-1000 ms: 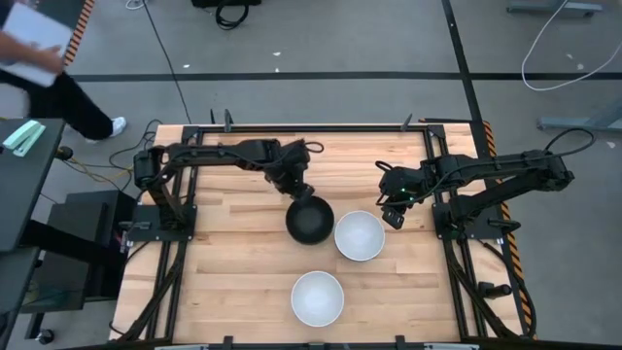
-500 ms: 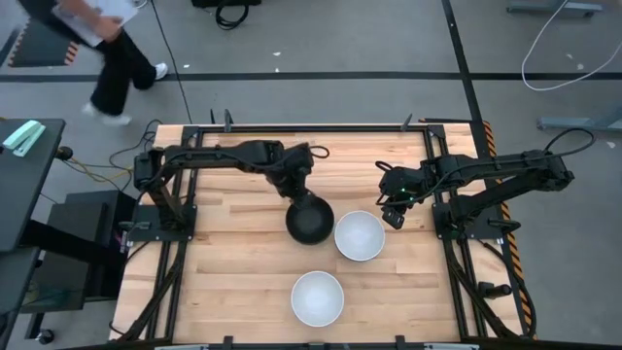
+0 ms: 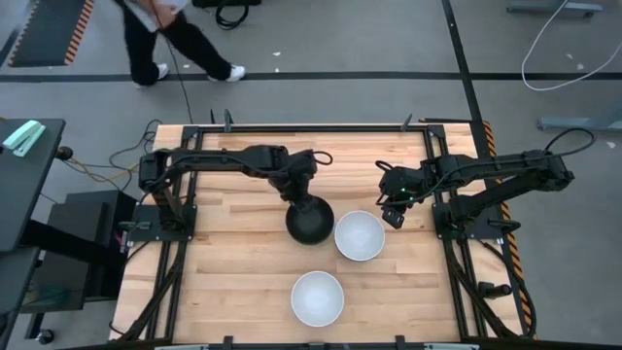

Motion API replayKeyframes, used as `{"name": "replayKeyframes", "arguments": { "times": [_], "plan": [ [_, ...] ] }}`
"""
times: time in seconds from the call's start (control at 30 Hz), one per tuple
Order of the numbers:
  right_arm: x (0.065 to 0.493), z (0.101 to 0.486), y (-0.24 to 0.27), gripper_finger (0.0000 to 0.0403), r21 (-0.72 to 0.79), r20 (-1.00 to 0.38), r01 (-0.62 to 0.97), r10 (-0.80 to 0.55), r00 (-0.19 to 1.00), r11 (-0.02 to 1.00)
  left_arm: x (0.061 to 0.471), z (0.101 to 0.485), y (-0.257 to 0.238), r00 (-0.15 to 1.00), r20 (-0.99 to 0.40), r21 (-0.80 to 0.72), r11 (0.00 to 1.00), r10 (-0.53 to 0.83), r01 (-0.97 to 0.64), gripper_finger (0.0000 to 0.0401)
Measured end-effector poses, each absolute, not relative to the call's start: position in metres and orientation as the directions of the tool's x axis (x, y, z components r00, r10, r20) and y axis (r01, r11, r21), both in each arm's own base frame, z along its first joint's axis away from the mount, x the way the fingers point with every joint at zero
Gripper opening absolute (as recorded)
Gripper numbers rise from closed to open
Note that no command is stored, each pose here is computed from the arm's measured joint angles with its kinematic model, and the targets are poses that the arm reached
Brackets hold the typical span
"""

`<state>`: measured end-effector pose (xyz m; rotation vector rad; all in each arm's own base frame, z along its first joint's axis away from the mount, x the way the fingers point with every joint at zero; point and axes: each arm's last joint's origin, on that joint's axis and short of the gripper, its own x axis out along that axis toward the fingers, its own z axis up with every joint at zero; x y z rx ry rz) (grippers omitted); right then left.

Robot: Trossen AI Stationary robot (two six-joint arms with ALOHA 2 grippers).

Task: Nest bowls inside each other
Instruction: Stack the top black bowl on top of the bottom black bowl

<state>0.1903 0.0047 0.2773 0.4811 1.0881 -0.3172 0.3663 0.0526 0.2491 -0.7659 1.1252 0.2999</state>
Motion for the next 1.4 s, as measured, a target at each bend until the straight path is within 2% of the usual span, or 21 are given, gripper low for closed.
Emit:
{"name": "replayKeyframes", "arguments": {
  "times": [0.23,0.47,0.63,0.83,0.97,1.1,1.4],
  "plan": [
    [0.19,0.277,0.005,0.0091,0.218,-0.9,0.477,-0.013,0.435,0.851,0.373,0.228,0.057,0.365,-0.917,-0.364,0.709,-0.161,-0.604,0.0007],
    [0.19,0.277,0.005,0.0091,0.22,-0.9,0.48,-0.012,0.435,0.849,0.373,0.219,0.062,0.333,-0.922,-0.369,0.699,-0.196,-0.612,0.0023],
    [0.19,0.277,0.005,0.0091,0.22,-0.9,0.48,-0.012,0.435,0.849,0.375,0.213,0.063,0.318,-0.925,-0.368,0.699,-0.208,-0.613,0.0006],
    [0.19,0.277,0.005,0.0091,0.221,-0.9,0.48,-0.012,0.435,0.849,0.377,0.212,0.062,0.336,-0.903,-0.424,0.686,-0.268,-0.591,0.0025],
    [0.19,0.277,0.005,0.0091,0.222,-0.9,0.48,-0.011,0.436,0.849,0.379,0.207,0.061,0.324,-0.897,-0.439,0.68,-0.299,-0.587,0.0018],
    [0.191,0.277,0.005,0.0091,0.224,-0.899,0.48,-0.01,0.438,0.848,0.38,0.201,0.061,0.313,-0.899,-0.436,0.678,-0.305,-0.592,0.0006],
    [0.191,0.277,0.005,0.0091,0.224,-0.899,0.48,-0.01,0.439,0.848,0.383,0.211,0.069,0.371,-0.883,-0.461,0.675,-0.286,-0.577,0.0034]
  ]
}}
